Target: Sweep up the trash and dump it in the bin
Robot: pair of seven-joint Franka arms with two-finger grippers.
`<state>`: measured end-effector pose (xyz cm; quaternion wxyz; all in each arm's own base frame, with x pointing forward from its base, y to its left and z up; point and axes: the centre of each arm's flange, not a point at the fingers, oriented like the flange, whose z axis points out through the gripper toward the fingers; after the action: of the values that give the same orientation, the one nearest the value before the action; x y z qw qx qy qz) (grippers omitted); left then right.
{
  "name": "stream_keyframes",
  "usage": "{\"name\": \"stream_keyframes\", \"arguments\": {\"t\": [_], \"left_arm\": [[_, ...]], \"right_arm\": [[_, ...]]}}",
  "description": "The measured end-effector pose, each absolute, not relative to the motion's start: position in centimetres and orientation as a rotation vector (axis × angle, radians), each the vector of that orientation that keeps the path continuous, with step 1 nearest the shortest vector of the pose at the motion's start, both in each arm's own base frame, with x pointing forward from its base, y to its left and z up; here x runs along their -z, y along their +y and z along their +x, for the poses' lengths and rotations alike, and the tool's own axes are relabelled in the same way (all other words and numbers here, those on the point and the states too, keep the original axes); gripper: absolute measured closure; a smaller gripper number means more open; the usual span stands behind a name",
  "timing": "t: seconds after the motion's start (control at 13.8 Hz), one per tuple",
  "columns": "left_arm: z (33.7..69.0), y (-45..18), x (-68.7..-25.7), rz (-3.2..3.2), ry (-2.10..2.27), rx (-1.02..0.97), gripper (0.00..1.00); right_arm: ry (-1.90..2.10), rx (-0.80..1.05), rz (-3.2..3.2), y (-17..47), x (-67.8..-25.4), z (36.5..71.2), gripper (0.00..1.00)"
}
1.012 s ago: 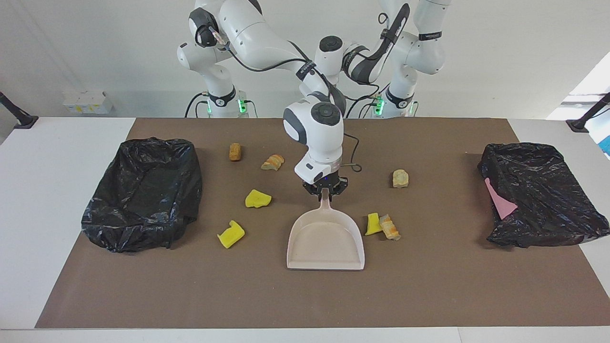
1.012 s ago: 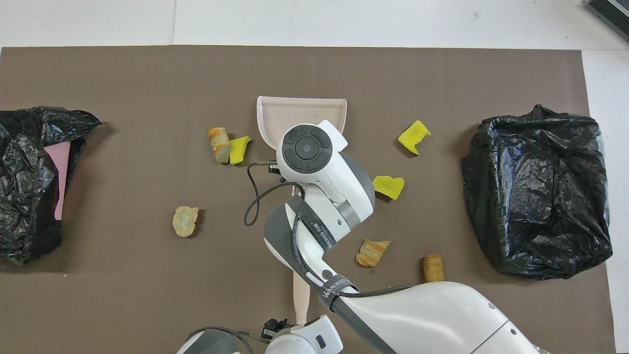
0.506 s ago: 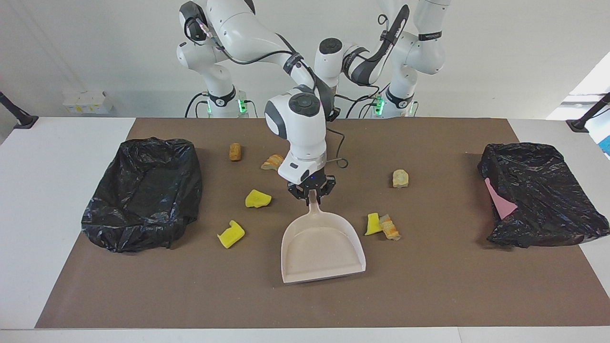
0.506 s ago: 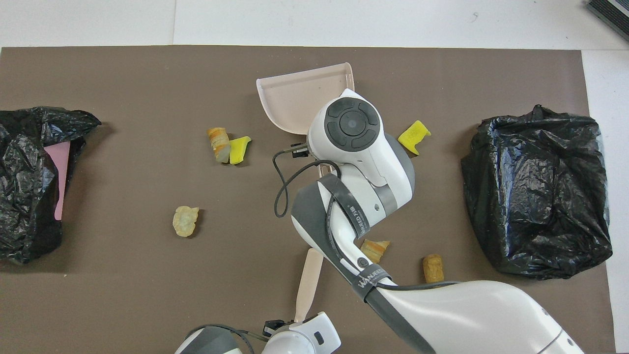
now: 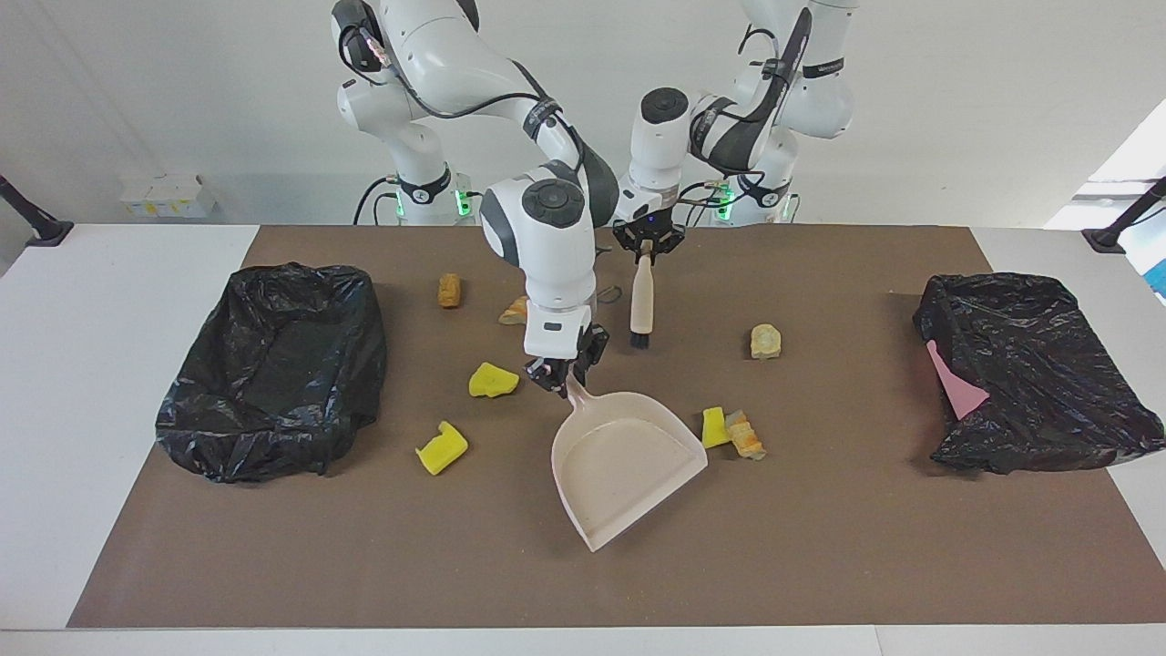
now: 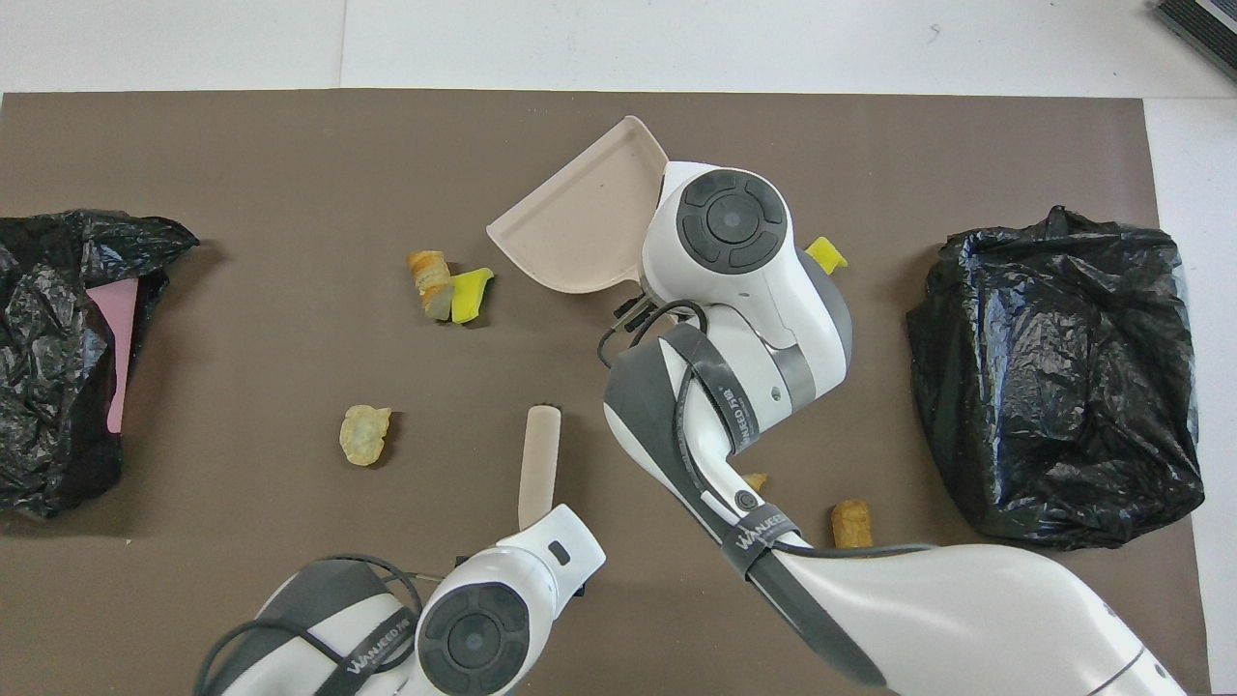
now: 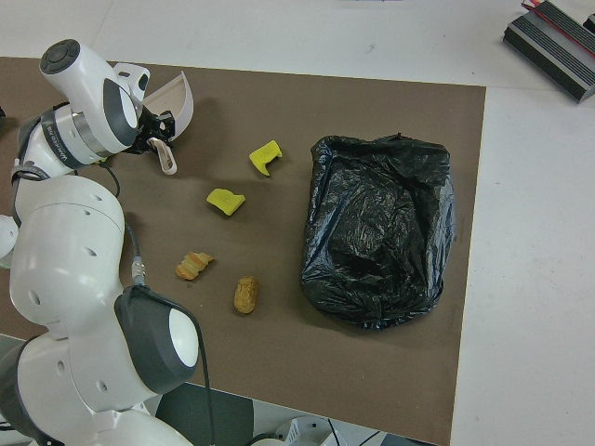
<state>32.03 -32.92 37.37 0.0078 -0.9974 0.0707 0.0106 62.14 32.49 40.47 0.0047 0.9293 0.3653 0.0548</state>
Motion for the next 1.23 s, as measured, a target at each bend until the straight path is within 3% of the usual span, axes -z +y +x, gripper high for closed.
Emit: {"name": "stream_keyframes", "arguments": {"t": [0.29,0.72,1.23], "left_arm": [[36.7,-28.9,-41.2,-3.106,0.014,-0.074,0.73],[39.4,-22.1,-40.7,-3.001,-0.368,-0.239,0.73],[38.6,-15.9,-38.5,-2.891,-0.705,-0.295,0.73]], "right_arm": [[1.652,-0.121,2.586,31.9,-39.7,61.4,0.69],[2.058,0.025,2.27,30.0,-38.7,61.0,0.69],[2.144,0.117,2.213,29.7,-37.2,61.8,0.69]]}}
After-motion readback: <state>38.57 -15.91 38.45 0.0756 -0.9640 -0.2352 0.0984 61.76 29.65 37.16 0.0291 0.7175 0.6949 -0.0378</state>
